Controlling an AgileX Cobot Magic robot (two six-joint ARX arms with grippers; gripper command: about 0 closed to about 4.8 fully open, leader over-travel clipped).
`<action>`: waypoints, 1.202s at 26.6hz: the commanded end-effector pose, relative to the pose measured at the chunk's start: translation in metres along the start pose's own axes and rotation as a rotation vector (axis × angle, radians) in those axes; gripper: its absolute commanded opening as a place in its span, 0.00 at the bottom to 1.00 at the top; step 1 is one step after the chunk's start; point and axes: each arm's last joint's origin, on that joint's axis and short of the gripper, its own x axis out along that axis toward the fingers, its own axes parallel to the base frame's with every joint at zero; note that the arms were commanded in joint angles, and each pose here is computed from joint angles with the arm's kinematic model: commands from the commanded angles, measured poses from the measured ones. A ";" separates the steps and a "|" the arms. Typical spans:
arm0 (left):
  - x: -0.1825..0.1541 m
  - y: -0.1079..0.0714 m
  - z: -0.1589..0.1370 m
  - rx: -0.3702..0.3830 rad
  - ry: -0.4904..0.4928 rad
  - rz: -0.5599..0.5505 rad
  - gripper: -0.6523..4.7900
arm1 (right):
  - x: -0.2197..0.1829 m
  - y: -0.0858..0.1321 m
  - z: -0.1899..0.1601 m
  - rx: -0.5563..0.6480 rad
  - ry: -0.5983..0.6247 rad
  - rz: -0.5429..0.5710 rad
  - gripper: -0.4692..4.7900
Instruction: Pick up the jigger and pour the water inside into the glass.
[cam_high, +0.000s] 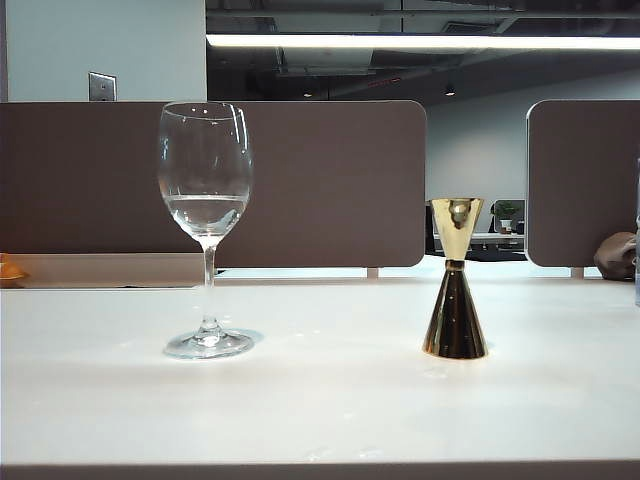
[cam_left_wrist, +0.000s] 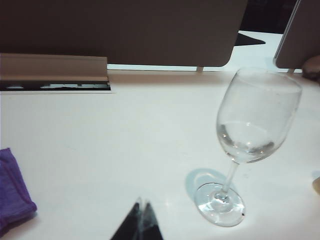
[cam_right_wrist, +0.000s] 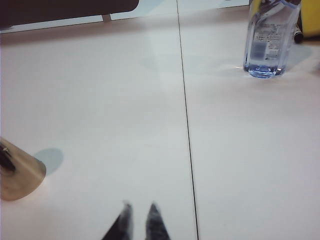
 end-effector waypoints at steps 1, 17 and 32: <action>0.001 0.000 -0.001 0.020 -0.002 0.002 0.12 | -0.001 0.000 0.002 -0.002 -0.007 0.001 0.18; 0.026 0.011 -0.050 0.052 -0.046 0.082 0.12 | -0.001 0.000 0.002 -0.002 -0.007 0.001 0.18; 0.026 0.013 -0.050 0.043 -0.042 0.087 0.12 | -0.001 0.000 0.002 -0.002 -0.007 0.001 0.18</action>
